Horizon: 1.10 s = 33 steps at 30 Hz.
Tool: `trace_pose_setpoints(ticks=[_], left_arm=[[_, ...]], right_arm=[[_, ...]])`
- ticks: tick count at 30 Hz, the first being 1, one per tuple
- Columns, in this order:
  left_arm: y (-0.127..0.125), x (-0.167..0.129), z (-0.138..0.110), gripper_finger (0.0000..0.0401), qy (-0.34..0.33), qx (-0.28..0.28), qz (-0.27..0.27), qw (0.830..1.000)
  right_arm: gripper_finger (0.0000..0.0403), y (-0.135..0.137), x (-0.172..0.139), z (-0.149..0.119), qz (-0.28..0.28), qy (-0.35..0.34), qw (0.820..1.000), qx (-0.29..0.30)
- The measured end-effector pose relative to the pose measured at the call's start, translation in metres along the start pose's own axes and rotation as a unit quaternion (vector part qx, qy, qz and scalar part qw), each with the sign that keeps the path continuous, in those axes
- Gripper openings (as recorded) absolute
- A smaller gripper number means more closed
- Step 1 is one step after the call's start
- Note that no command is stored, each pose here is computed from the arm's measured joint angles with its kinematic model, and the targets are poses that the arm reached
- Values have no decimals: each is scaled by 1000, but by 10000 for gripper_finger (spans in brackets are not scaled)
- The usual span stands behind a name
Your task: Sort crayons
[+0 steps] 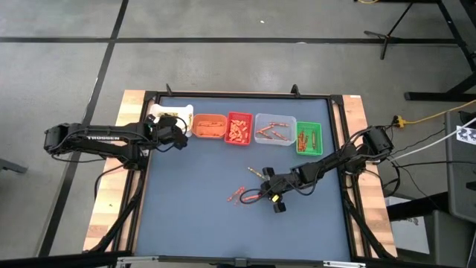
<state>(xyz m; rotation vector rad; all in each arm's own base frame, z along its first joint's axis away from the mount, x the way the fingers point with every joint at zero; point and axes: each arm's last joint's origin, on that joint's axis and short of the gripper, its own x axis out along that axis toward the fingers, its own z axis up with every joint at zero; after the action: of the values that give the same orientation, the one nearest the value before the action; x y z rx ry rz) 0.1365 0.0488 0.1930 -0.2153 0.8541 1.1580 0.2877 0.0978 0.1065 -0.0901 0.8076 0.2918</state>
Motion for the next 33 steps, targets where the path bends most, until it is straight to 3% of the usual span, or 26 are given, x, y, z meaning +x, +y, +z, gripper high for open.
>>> trace_pose_setpoints(ticks=[7,15,24,29,33], left_arm=[[-1,0,0,114,6,-3,-9,1000],[-7,0,3,114,17,-26,-74,997],[-23,-8,19,114,-53,-61,-159,984],[-34,-18,28,114,-107,-72,-209,969],[-41,-27,29,114,-130,-79,-243,958]], right_arm=[[17,0,0,0,0,0,1000,1],[19,0,-7,3,8,-4,1000,1],[16,1,-47,29,8,-74,997,1],[15,-1,-80,40,-37,-106,994,2],[16,-5,-110,41,-119,-104,987,0]])
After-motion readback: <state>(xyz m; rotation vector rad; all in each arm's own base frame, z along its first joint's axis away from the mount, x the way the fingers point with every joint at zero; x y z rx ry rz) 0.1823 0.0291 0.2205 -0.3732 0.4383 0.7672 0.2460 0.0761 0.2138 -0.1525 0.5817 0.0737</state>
